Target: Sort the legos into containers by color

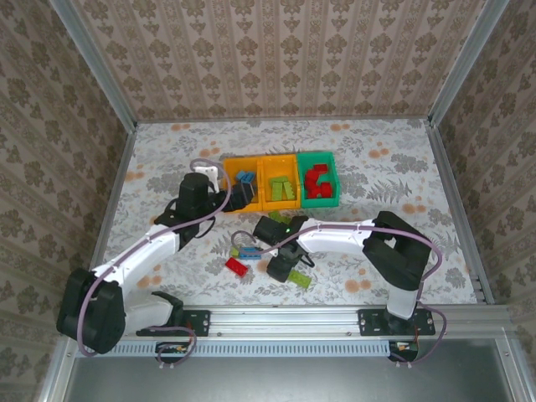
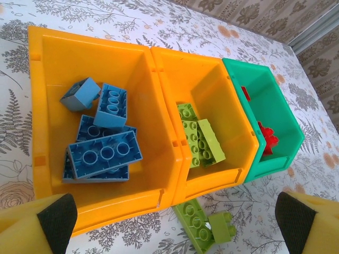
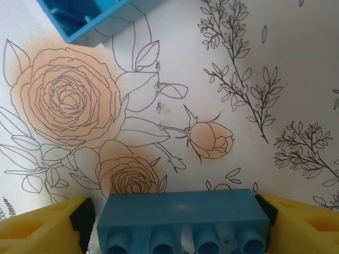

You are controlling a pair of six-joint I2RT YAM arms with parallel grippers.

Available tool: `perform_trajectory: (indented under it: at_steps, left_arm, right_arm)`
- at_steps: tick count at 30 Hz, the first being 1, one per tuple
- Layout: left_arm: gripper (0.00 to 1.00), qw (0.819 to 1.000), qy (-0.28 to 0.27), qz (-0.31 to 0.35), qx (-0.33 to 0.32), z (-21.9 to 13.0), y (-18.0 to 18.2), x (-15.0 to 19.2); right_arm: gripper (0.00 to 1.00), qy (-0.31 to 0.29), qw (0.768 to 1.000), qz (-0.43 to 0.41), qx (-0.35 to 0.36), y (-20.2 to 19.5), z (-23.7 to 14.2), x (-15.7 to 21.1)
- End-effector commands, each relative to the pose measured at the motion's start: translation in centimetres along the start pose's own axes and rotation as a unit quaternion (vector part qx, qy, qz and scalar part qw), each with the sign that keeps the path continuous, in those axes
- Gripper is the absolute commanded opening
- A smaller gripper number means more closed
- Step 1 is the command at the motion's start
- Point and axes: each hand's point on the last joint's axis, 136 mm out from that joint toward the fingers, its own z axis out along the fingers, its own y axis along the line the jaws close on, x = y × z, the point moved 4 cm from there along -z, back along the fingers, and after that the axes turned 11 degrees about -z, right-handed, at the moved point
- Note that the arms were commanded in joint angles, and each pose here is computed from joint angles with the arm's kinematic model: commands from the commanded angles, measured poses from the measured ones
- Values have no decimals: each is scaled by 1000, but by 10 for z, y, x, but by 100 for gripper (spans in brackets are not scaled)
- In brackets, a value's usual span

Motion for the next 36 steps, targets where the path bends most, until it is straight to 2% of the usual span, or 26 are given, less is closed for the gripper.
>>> perform_trajectory:
  at_steps: [1, 7, 13, 19, 23, 29, 31, 36]
  left_arm:
    - [100, 1000, -2, -8, -9, -6, 5, 2]
    - [100, 1000, -4, -11, -15, -10, 10, 4]
    - [100, 1000, -1, -12, -27, -15, 16, 10]
    - [100, 998, -13, -11, -65, -30, 35, 11]
    - [100, 995, -11, -8, -99, -42, 49, 21]
    - [100, 992, 17, -12, -127, -55, 61, 40]
    - [100, 991, 29, -14, -128, -57, 62, 48]
    - [100, 990, 52, 0, -129, -61, 55, 71]
  right_arm:
    - [78, 46, 999, -5, 15, -3, 6, 11]
    - [57, 23, 1000, 2, 14, -3, -2, 8]
    - [56, -48, 999, 20, -1, -6, -22, -17]
    - [55, -143, 988, 66, 0, -35, -58, -57]
    - [53, -221, 966, 137, -6, -73, -83, -84]
    - [50, -335, 898, 279, -57, -144, -112, -112]
    - [50, -351, 882, 309, -66, -163, -114, -122]
    - [50, -354, 861, 355, -82, -195, -104, -148]
